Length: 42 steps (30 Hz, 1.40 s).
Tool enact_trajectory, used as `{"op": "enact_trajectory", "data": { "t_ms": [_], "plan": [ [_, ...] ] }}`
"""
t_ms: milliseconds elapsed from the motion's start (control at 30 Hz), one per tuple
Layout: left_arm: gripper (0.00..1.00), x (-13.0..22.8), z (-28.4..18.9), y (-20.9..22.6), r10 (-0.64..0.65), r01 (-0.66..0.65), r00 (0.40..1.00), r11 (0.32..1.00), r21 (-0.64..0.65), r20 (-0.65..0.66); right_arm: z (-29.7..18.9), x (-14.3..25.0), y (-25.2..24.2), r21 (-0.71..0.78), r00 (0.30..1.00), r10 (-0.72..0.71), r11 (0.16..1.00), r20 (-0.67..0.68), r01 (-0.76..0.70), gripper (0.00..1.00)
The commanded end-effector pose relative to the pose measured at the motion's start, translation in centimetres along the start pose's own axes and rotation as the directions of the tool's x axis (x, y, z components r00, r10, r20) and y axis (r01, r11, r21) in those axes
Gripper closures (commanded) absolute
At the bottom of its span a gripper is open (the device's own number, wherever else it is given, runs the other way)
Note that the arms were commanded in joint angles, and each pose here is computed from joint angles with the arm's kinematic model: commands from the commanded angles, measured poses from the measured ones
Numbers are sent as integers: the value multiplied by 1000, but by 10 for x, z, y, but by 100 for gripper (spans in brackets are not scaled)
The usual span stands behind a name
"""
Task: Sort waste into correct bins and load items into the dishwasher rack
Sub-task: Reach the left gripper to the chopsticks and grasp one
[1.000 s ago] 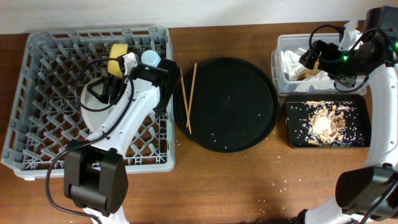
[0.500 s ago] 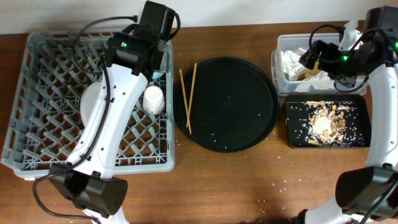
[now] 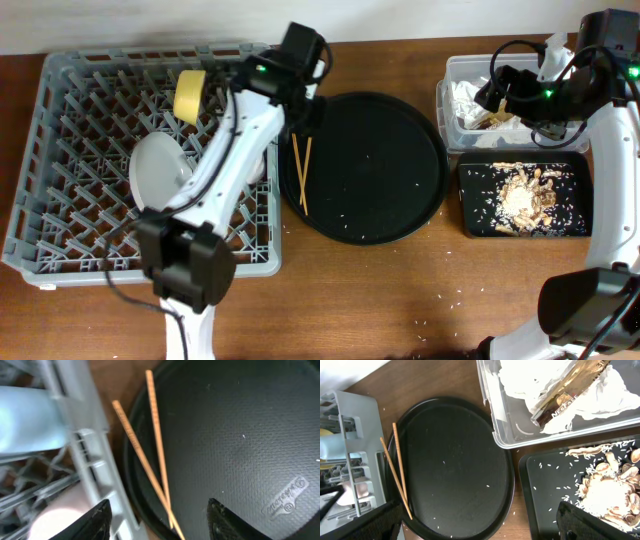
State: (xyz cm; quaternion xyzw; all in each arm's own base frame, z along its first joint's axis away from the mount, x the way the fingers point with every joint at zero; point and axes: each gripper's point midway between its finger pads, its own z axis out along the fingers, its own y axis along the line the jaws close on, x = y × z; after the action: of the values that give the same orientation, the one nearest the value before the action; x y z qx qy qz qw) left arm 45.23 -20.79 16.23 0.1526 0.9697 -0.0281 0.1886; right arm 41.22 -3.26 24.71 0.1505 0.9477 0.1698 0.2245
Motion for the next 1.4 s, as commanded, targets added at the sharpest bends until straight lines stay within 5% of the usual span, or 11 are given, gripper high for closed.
{"op": "enact_trajectory", "data": {
  "t_ms": [0, 100, 400, 1067, 1267, 1367],
  "plan": [
    [48, 3, 22, -12, 27, -26, 999, 1000, 14, -33, 2, 1, 0, 8, 1000, -10, 1000, -7, 10, 1],
    [61, 5, 40, -13, 31, -31, 998, 1000, 5, -52, 2, 1, 0, 8, 1000, -10, 1000, -7, 10, 1],
    [64, 1, 120, -9, -4, 1, 999, 999, -51, -51, 2, 3, -1, 9, 1000, -7, 1000, -14, 7, 1],
    [70, -1, 164, -4, -73, 70, 997, 993, -99, -24, 2, 5, -1, 11, 1000, -4, 1000, -23, 4, 1],
    [96, -1, 164, -4, -73, 70, 997, 993, -98, -22, 2, 5, -1, 11, 1000, -4, 1000, -23, 4, 1],
    [99, -2, 164, -7, -69, 67, 997, 993, -96, -19, 2, 5, -1, 11, 1000, -4, 1000, -23, 4, 1]
  ]
}}
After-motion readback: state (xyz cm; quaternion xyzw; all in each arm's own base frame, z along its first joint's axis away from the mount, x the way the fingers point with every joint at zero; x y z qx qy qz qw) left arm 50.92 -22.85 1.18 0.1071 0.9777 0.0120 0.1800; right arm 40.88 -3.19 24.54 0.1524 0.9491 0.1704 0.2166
